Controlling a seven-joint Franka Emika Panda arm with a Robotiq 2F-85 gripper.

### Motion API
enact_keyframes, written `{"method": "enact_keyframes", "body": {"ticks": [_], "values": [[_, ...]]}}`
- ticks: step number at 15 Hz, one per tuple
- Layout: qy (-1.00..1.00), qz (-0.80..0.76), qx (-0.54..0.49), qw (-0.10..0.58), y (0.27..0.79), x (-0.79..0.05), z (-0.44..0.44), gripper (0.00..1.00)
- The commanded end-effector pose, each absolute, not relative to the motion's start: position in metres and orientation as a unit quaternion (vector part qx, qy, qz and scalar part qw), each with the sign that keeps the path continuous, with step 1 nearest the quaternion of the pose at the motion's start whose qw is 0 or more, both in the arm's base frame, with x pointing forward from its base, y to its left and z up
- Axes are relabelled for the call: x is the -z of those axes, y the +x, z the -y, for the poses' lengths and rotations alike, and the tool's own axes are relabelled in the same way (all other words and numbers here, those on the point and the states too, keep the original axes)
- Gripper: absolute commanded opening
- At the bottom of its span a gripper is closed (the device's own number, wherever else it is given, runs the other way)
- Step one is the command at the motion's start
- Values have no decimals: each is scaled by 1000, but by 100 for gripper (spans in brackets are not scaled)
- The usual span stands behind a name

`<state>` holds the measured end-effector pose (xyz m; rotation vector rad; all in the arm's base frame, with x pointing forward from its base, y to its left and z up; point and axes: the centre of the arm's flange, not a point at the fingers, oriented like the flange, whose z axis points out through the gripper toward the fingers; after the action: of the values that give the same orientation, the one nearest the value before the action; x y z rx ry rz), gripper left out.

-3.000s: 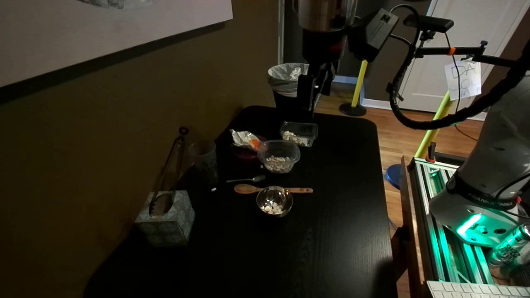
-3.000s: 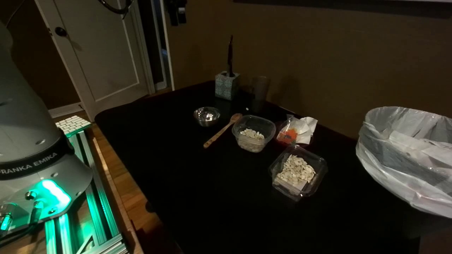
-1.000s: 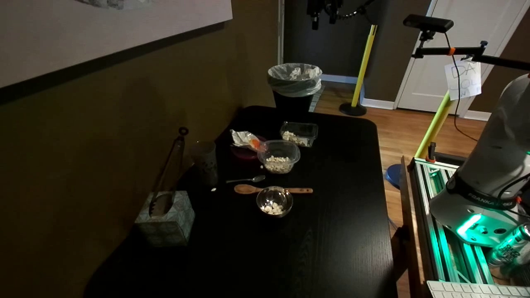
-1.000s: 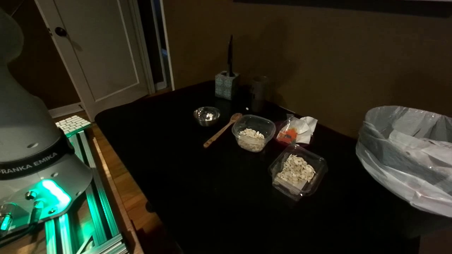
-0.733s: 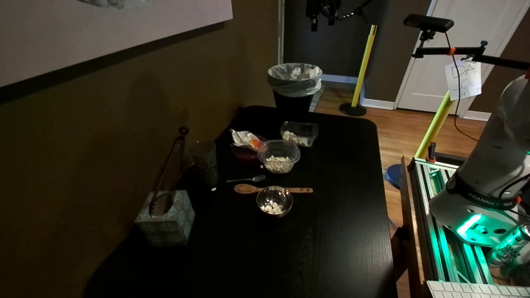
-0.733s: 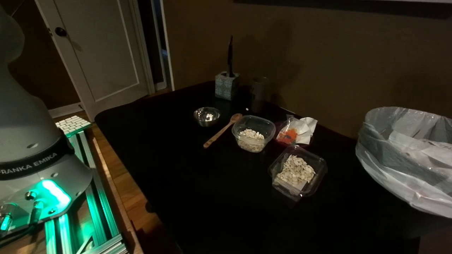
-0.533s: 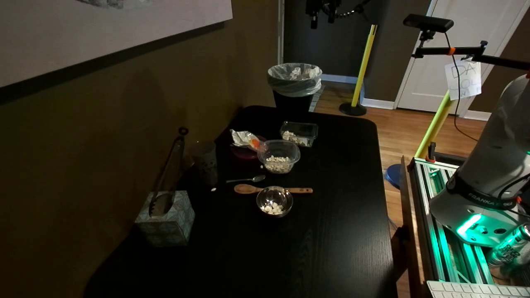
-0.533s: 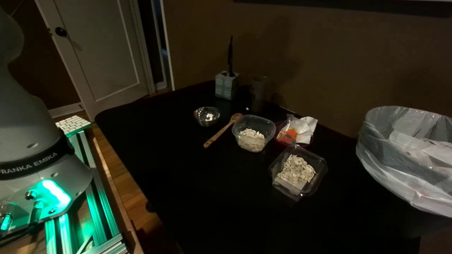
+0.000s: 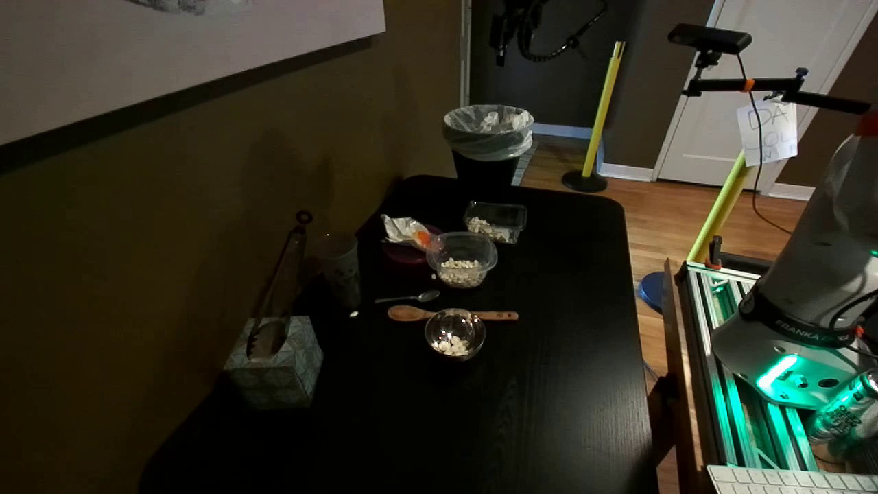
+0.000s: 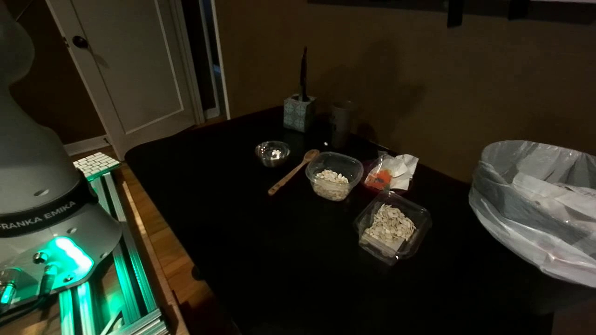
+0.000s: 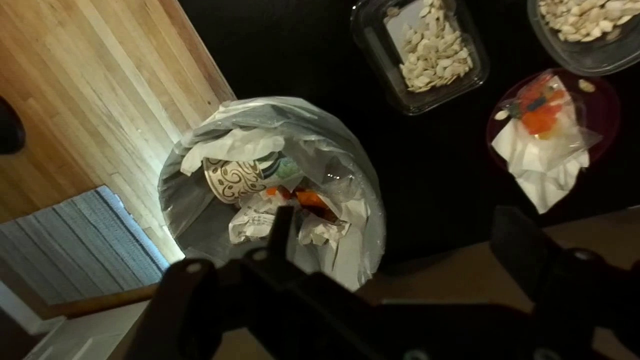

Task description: Move the bin to the left

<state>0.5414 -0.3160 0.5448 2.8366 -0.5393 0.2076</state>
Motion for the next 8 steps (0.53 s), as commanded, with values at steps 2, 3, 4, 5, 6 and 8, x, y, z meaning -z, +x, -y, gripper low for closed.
{"method": "enact_keyframes", "body": {"ticks": [2, 3, 4, 5, 6, 8], "values": [[972, 175, -52, 150, 581, -477, 361, 100], [971, 180, -44, 150, 586, -464, 369, 100], [971, 188, -33, 147, 592, -453, 376, 100], [968, 198, -23, 150, 595, -444, 381, 100], [971, 188, -37, 143, 575, -453, 362, 100], [970, 191, -29, 147, 582, -438, 371, 100]]}}
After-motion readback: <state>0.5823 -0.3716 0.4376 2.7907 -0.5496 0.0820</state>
